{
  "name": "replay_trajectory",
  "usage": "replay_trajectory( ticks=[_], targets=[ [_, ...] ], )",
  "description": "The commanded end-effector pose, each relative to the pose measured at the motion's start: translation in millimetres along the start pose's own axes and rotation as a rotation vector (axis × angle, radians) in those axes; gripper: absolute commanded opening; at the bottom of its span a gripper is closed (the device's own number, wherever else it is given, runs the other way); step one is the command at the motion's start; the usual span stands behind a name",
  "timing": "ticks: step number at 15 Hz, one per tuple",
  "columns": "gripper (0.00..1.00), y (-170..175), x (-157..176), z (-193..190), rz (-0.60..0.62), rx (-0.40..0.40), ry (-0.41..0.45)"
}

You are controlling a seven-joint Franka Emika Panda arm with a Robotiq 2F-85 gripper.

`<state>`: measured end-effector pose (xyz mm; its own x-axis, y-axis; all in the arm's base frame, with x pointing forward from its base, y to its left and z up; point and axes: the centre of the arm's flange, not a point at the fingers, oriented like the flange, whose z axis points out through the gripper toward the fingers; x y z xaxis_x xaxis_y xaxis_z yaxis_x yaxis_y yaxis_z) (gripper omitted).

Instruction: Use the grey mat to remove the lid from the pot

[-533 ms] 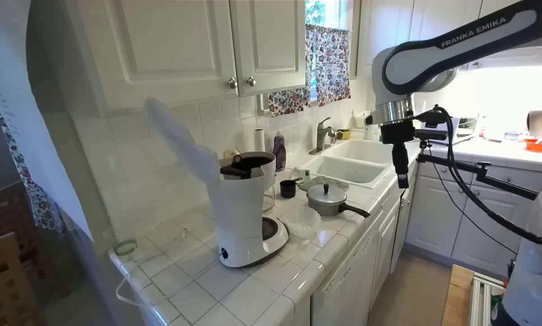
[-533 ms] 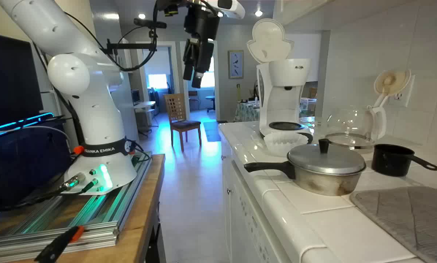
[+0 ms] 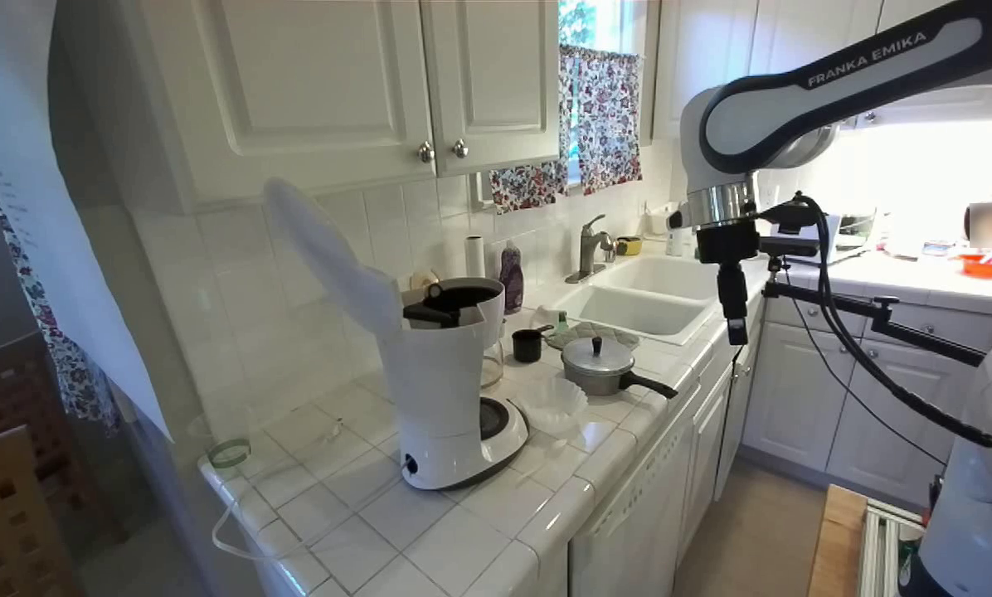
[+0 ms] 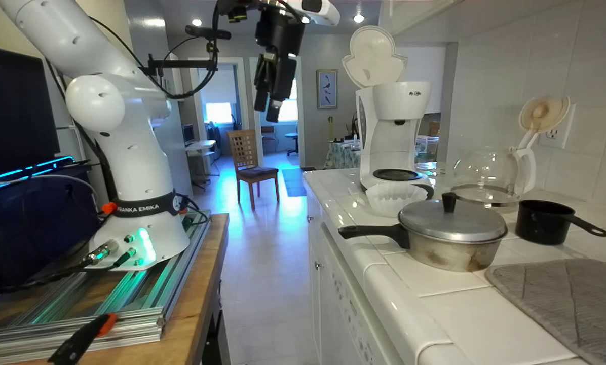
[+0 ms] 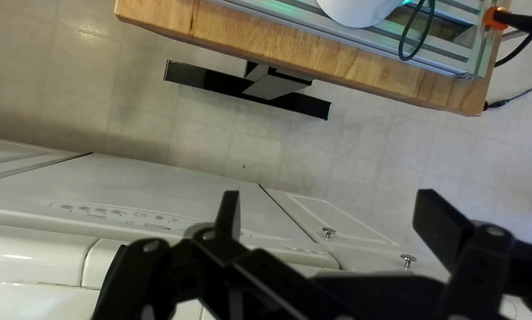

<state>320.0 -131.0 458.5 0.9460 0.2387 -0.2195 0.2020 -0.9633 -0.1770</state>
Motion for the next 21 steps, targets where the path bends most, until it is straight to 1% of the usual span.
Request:
replay_trajectory(
  ticks=[1, 5, 6, 8, 11, 12, 13, 15, 19, 21],
  targets=[
    [1.00, 26.4, 4.0, -2.6, 0.079, -0.004, 0.035],
    [1.00, 70.3, 11.0, -8.2, 0.143, -0.033, 0.109],
    [1.00, 81.7, 14.2, -8.6, 0.160, -0.051, 0.126],
    [1.00, 103.1, 21.9, -10.9, 0.200, -0.075, 0.153],
    [1.00, 130.5, 34.7, -15.2, 0.220, -0.108, 0.177],
    [1.00, 131.6, 35.3, -16.5, 0.230, -0.124, 0.164],
    [1.00, 113.2, 24.1, -10.0, 0.222, -0.089, 0.188],
    [1.00, 121.5, 30.2, -10.0, 0.232, -0.095, 0.178],
    [1.00, 124.3, 33.1, -11.2, 0.234, -0.098, 0.174],
    [1.00, 145.7, 39.0, -14.7, 0.344, -0.060, 0.201]
  ],
)
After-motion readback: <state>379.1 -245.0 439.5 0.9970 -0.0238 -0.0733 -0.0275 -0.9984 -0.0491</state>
